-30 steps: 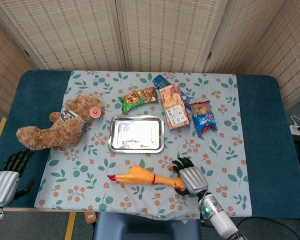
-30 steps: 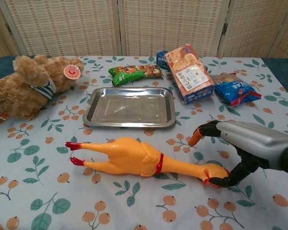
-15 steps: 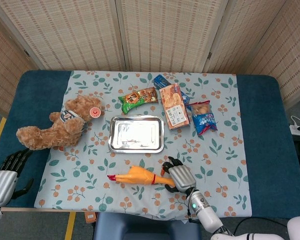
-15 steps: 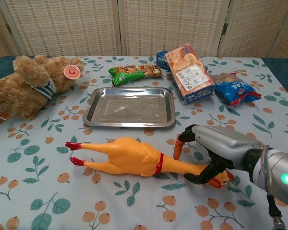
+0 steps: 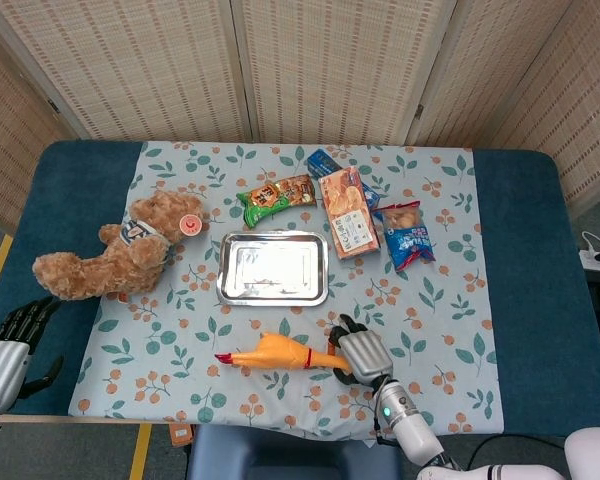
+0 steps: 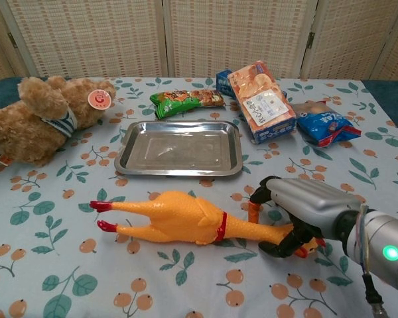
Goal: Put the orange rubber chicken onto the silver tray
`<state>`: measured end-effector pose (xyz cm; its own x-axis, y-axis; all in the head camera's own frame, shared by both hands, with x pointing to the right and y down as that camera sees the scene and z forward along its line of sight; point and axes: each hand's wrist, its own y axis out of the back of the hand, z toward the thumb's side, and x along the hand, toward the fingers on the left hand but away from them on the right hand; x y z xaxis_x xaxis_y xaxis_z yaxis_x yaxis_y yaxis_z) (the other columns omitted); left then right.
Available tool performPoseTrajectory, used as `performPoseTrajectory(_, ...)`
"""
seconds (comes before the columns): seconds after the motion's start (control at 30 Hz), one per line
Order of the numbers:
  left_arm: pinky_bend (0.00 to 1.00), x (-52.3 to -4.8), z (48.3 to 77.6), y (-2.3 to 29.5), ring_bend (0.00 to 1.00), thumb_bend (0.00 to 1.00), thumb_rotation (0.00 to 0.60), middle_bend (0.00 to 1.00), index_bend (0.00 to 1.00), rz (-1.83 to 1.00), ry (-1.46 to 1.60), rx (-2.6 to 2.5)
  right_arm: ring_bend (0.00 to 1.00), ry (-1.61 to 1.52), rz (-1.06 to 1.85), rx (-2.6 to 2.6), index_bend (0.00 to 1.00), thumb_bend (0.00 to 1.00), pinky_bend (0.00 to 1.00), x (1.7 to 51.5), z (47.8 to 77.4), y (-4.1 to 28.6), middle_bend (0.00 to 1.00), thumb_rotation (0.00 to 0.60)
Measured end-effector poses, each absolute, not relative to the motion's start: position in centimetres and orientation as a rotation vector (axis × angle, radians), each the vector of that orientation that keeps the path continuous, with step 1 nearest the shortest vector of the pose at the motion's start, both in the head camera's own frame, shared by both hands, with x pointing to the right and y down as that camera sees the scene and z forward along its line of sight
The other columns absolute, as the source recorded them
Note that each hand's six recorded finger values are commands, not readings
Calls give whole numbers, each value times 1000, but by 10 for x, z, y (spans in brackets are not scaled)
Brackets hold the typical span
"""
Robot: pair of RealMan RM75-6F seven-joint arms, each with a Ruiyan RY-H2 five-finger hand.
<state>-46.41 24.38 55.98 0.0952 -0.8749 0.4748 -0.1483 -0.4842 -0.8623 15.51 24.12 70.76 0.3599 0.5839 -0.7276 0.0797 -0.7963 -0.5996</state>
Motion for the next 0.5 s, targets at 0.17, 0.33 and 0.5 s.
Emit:
performPoseTrajectory(0.17, 85, -464, 560, 244, 9, 416, 600, 24, 2, -1439, 1009, -1732, 518, -623, 1385, -2140, 777, 345, 604, 152, 698, 236, 496, 600)
performPoseTrajectory(0.33, 107, -461, 560, 244, 43, 418, 600, 68, 56, -1424, 998, -1732, 563, -674, 1308, -2116, 832, 345, 662, 151, 685, 230, 540, 600)
performPoseTrajectory(0.5, 189, -453, 559, 246, 118, 422, 600, 138, 99, -1386, 995, -1756, 585, -725, 1269, -2105, 843, 346, 681, 155, 676, 223, 555, 600)
